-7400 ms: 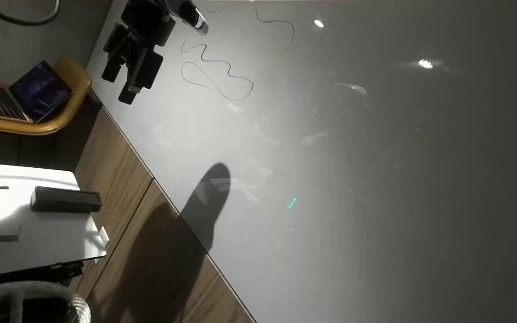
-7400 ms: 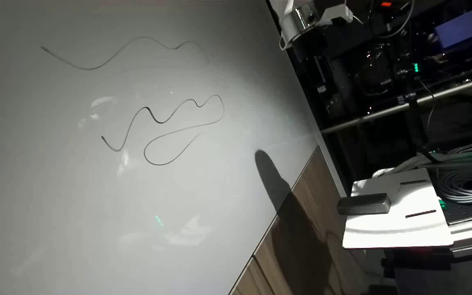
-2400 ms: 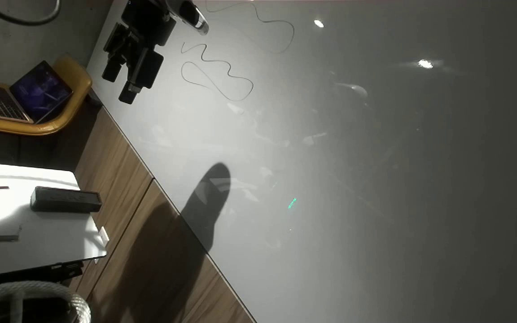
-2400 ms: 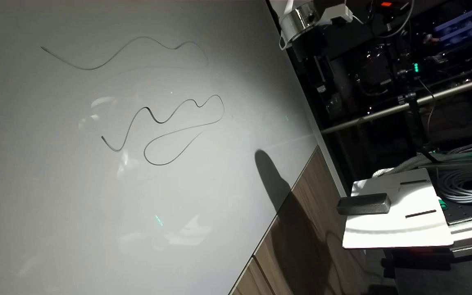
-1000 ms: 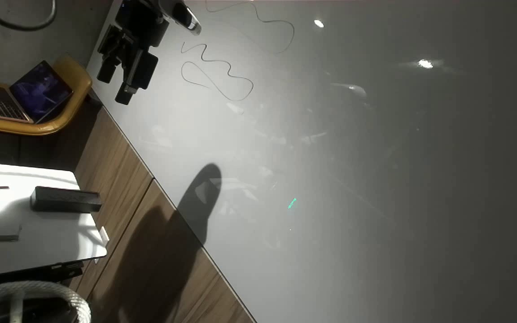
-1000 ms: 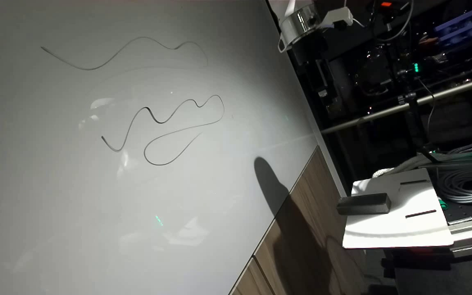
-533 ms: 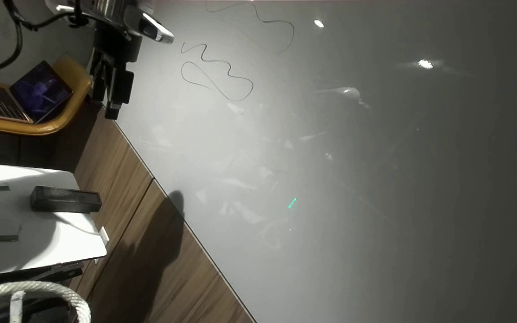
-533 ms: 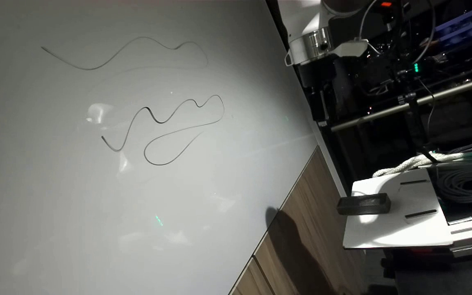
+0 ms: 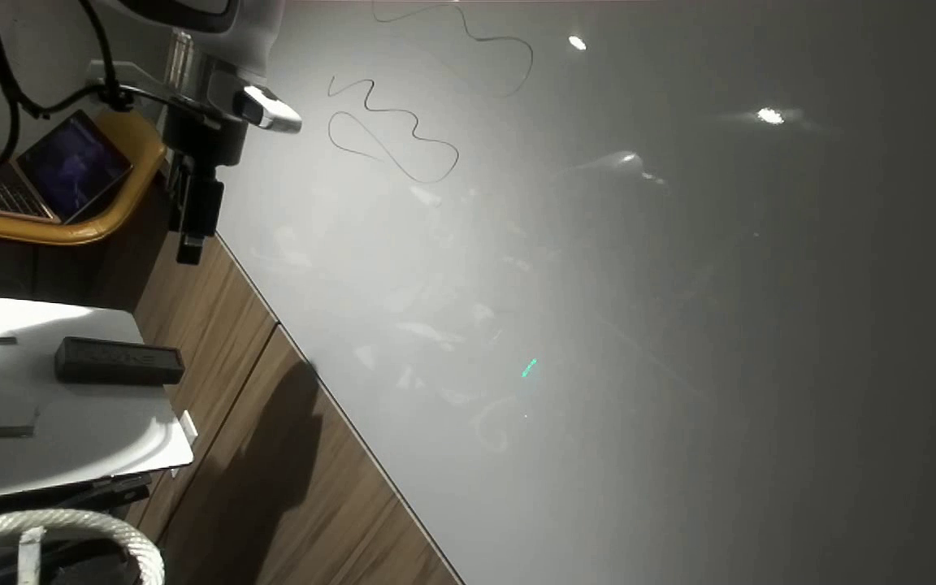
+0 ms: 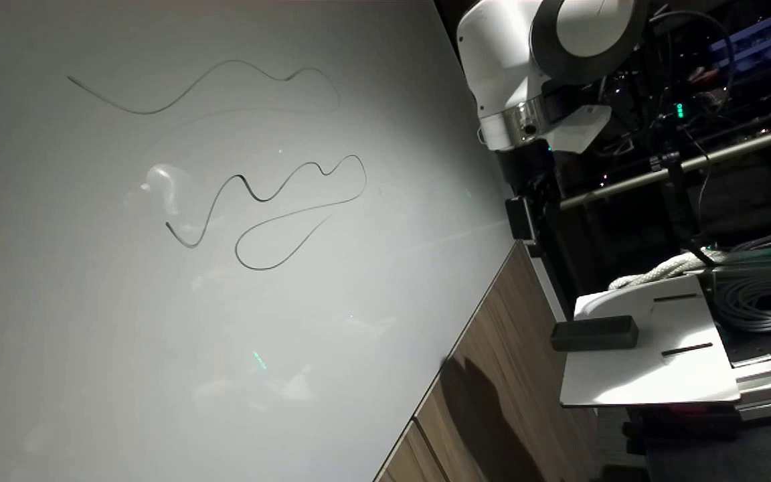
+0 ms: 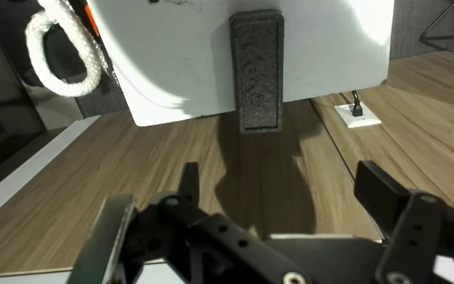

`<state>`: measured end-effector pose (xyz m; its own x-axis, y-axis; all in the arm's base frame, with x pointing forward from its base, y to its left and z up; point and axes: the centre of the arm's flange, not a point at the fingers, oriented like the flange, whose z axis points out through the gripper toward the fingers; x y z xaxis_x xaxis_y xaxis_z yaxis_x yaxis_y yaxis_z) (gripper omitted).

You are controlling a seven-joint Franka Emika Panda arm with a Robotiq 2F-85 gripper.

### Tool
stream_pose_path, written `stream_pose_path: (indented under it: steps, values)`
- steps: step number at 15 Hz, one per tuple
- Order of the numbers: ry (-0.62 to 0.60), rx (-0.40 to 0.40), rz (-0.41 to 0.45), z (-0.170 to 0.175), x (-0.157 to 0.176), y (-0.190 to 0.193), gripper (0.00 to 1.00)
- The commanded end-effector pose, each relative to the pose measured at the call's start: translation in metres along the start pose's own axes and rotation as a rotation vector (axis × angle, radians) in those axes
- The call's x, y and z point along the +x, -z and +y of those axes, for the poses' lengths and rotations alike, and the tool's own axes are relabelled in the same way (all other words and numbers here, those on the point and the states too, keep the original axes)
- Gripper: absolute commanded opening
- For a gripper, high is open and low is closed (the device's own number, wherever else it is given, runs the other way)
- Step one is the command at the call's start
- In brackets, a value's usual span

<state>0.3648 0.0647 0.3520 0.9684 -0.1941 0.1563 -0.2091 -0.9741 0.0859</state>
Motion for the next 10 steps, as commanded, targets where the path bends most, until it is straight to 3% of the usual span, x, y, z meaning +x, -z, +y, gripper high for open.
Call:
stream_pose_path:
  steps: [1, 10]
  values:
    - [-0.033, -0.005, -0.040, 0.006, -0.021, -0.045, 1.00]
    - [-0.025, -0.009, -0.123, 0.001, -0.054, -0.082, 1.00]
